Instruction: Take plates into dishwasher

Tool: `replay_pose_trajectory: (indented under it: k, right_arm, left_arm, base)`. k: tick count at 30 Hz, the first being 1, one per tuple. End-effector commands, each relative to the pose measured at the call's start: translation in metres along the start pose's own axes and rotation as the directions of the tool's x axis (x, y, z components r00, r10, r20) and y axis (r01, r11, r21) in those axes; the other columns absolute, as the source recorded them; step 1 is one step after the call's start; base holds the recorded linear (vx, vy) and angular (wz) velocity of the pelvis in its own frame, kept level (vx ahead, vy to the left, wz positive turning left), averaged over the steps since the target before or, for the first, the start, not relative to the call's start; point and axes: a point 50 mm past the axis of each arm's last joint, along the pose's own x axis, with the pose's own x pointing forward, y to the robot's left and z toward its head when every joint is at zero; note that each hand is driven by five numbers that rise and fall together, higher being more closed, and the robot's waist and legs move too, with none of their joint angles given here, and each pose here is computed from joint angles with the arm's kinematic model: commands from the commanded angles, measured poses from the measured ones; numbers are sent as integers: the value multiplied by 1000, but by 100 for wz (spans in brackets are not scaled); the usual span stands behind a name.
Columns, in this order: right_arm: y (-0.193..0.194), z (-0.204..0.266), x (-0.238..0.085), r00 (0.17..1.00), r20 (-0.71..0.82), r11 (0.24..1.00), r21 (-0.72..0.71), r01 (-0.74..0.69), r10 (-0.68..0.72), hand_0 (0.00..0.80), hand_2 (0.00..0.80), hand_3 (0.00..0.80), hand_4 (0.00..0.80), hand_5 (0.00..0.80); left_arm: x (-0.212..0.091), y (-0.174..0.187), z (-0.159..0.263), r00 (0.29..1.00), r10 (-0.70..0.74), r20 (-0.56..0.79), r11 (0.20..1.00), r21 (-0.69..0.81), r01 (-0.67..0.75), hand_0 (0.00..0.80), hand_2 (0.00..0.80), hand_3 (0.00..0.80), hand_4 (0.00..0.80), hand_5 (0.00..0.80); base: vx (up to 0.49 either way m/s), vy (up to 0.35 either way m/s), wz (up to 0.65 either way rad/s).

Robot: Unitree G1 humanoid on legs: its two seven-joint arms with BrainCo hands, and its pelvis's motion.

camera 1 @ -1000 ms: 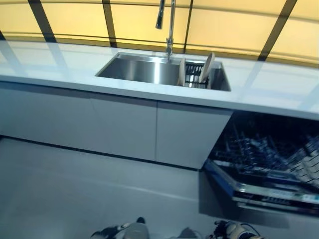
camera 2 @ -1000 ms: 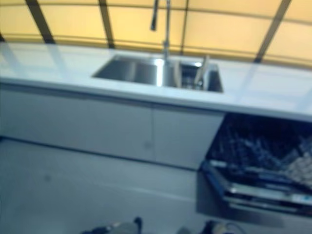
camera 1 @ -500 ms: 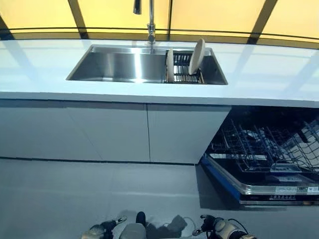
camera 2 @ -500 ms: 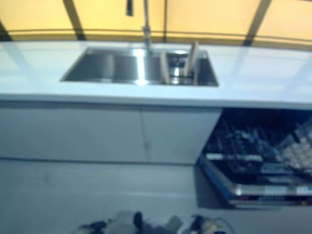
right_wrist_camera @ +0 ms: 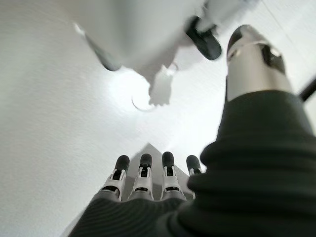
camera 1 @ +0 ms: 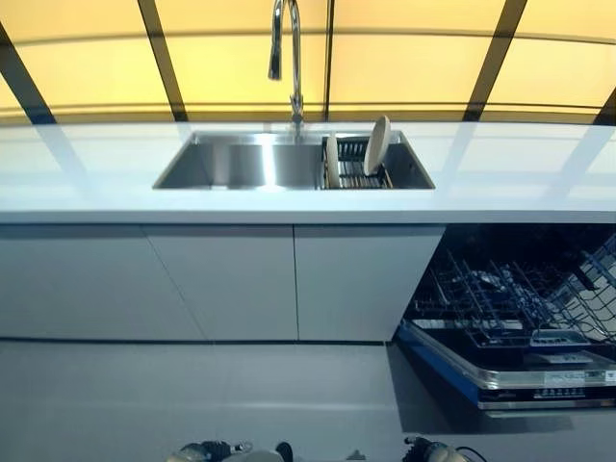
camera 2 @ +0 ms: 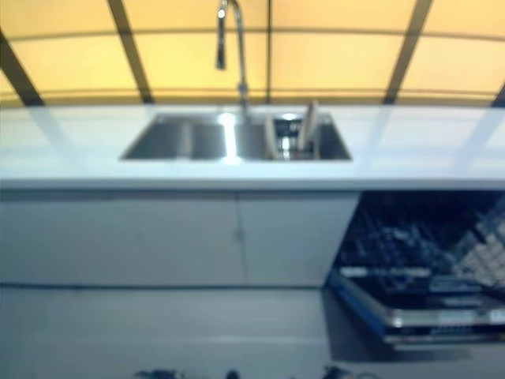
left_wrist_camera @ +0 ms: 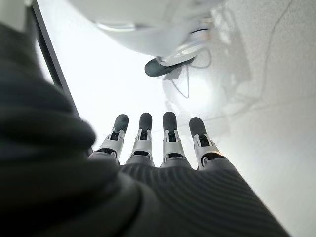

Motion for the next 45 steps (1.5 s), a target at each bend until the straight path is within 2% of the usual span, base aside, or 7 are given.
replay_pose_trajectory:
  k: [1, 10, 18, 22, 33, 40, 45]
  right_arm:
    - [-30, 12, -1, 990, 77, 992, 54, 113, -117, 0, 0, 0, 0, 0]
    - [-44, 23, -1, 979, 77, 982, 23, 190, -191, 0, 0, 0, 0, 0]
    - [-70, 30, -4, 979, 53, 977, 99, 190, -196, 0, 0, 0, 0, 0]
    - [-64, 23, -3, 981, 37, 977, 107, 184, -189, 0, 0, 0, 0, 0]
    - [-49, 24, -2, 981, 60, 982, 44, 184, -187, 0, 0, 0, 0, 0]
    - [-53, 32, -4, 987, 148, 991, -105, 80, -64, 0, 0, 0, 0, 0]
    - [-61, 50, -6, 972, 220, 992, -78, 97, -78, 0, 0, 0, 0, 0]
  left_arm:
    - [-2, 15, 11, 996, 85, 17, 996, 39, -85, 0, 0, 0, 0, 0]
    - [-2, 20, 12, 993, 111, 36, 994, 18, -111, 0, 0, 0, 0, 0]
    - [-1, 14, 2, 997, 70, 23, 994, 80, -72, 0, 0, 0, 0, 0]
    - [-1, 10, 1, 1000, 4, 21, 994, 106, -6, 0, 0, 0, 0, 0]
    - [-1, 14, 1, 1000, 28, 7, 973, 228, -29, 0, 0, 0, 0, 0]
    - [-1, 12, 14, 997, 70, 19, 995, 72, -72, 0, 0, 0, 0, 0]
    - [-2, 16, 12, 998, 65, 3, 997, 52, -65, 0, 0, 0, 0, 0]
  base:
    - [301, -171, 55]
    - [315, -295, 58]
    - [148, -115, 11]
    - [158, 39, 0]
    - [160, -16, -2]
    - [179, -135, -6]
    - [454, 188, -27]
